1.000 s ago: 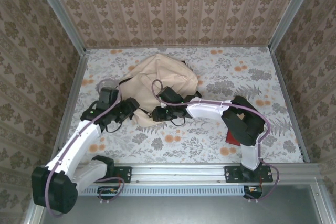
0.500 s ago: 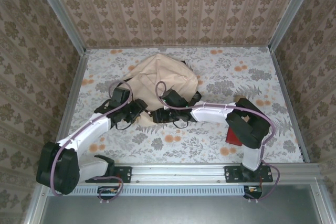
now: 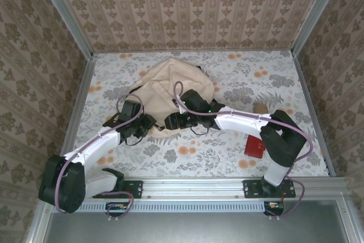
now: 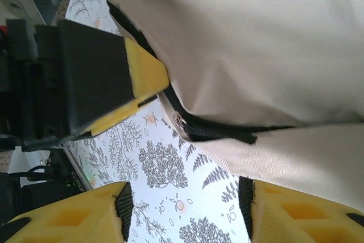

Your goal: Pack books, pencil case, and school supplies into a backpack

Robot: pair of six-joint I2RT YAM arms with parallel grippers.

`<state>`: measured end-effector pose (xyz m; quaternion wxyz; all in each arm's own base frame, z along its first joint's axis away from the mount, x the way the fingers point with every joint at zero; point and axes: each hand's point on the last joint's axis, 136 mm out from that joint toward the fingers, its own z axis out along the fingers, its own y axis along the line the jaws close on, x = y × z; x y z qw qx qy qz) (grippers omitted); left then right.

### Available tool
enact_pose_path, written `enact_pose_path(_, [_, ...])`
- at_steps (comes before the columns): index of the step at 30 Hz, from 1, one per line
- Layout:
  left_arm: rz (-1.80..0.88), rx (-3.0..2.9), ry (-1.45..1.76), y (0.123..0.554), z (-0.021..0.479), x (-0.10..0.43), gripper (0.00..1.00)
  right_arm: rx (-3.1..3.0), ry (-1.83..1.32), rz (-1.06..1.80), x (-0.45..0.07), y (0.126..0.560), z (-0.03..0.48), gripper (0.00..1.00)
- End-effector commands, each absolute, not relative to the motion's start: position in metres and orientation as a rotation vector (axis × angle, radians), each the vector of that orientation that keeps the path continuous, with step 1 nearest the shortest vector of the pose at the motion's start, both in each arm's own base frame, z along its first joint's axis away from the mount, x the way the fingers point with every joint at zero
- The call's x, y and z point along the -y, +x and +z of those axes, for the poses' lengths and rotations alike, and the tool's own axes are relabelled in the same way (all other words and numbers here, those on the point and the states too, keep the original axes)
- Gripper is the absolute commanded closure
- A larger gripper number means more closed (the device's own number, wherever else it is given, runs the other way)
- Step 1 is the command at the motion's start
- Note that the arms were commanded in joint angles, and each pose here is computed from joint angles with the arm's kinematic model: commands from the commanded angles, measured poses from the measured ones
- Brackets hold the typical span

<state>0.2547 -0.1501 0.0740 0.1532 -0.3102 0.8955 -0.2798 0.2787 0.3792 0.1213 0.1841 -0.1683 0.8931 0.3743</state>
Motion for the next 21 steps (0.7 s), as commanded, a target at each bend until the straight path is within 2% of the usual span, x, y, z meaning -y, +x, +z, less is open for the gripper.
enact_pose_path(1, [-0.778,-2.557,-0.912,0.251,0.074,0.144,0.66,-2.539,-0.636,1.062,-0.387,0.278,0.116,0.4])
enact_pose_path(11, [-0.801,-2.562,-0.877,0.255,0.081,0.148,0.62,-2.518,-0.979,1.017,-0.401,0.275,0.101,0.29])
enact_pose_path(21, [-0.817,-2.564,-0.87,0.256,0.084,0.151,0.59,-2.511,-1.189,0.933,-0.403,0.278,0.081,0.26])
